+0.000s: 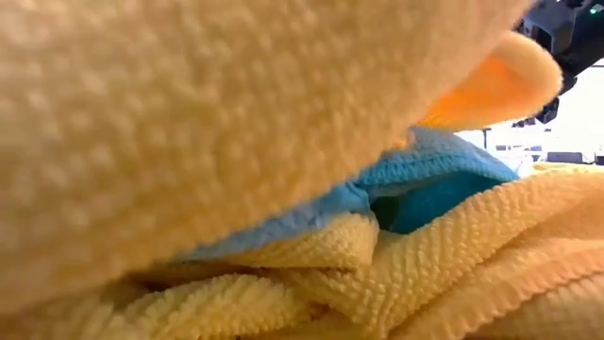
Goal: Sort microfiber towel by color & place in baskets
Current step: Put the yellow towel into the left transparent bin
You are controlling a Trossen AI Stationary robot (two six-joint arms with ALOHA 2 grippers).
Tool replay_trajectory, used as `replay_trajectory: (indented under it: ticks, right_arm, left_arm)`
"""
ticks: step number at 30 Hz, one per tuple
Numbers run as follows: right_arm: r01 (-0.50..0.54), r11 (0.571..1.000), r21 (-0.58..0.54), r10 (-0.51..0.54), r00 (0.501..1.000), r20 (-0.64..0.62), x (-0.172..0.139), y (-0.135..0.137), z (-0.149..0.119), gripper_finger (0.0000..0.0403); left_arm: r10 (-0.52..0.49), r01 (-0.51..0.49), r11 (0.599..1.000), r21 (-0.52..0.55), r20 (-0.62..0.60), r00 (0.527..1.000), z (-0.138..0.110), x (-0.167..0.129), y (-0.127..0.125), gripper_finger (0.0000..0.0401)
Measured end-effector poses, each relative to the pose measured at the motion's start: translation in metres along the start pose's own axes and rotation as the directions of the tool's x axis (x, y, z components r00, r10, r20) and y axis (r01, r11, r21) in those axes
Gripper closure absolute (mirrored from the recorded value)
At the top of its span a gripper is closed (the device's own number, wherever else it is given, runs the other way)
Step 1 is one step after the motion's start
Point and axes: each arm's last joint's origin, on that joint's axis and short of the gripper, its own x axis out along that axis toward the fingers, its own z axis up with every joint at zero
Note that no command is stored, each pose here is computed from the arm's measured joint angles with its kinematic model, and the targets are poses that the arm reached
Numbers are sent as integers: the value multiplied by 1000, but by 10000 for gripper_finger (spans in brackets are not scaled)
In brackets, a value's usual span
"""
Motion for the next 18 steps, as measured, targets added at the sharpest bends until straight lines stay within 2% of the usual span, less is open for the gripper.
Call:
replay_trajectory:
  ticks: [5, 10, 18]
  right_arm:
    - [11, 1000, -19, -11, 1000, -6, 3, 1, -3, 309]
    - [10, 1000, -18, -10, 1000, -5, 3, 1, -3, 309]
    - [8, 1000, -19, -8, 1000, -8, 3, 1, -3, 309]
  left_arm:
    - [7, -9, 1000, 11, 119, 993, 4, -37, 3, 400]
    - [35, -50, 997, 51, 258, 965, 4, -77, 7, 401]
    - [177, -185, 982, -39, 533, 827, 6, -155, 39, 401]
